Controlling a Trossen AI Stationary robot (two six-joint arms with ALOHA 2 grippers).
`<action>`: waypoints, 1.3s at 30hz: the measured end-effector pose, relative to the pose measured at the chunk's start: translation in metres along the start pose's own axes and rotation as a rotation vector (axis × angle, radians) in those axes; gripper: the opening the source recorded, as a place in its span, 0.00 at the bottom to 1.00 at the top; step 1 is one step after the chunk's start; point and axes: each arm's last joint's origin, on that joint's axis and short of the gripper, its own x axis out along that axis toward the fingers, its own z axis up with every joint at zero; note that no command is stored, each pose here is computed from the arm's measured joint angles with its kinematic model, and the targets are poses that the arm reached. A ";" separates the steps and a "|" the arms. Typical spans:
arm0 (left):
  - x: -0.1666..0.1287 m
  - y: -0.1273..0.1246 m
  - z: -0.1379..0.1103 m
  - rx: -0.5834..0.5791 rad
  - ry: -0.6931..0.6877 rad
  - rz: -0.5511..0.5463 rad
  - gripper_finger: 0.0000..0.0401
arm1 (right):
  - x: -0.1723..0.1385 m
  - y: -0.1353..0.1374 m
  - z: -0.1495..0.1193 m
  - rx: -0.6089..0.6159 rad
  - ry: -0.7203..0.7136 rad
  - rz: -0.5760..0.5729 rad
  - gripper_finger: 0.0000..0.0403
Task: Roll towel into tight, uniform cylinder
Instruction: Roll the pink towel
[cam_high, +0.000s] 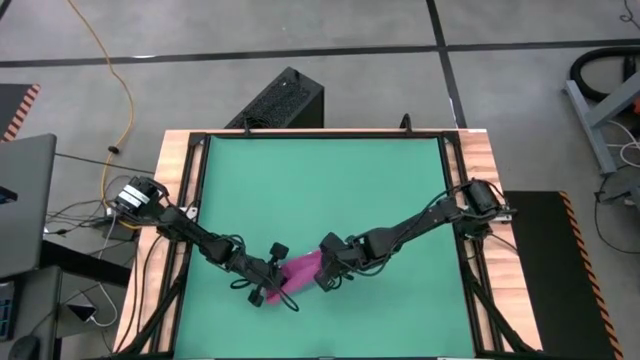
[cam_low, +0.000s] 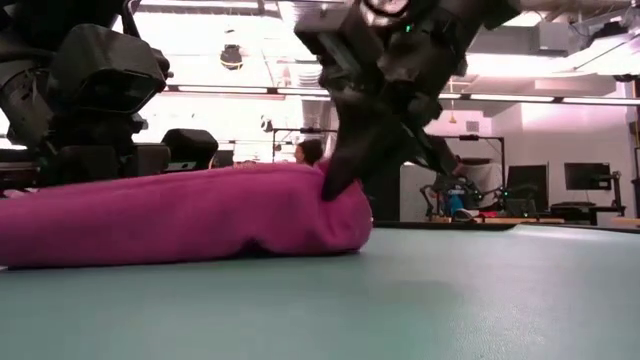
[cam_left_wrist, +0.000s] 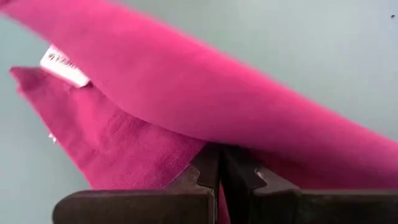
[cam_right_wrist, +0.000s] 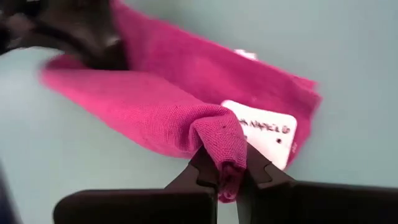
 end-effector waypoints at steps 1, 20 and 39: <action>0.000 0.000 0.000 0.000 0.000 0.001 0.00 | 0.001 -0.003 0.002 0.003 0.003 -0.013 0.08; 0.000 -0.001 -0.002 0.005 0.025 -0.010 0.00 | 0.043 -0.028 0.015 0.028 0.072 -0.048 0.08; -0.087 -0.036 0.051 -0.118 -0.082 0.138 0.00 | 0.043 -0.031 0.013 0.040 0.083 -0.071 0.08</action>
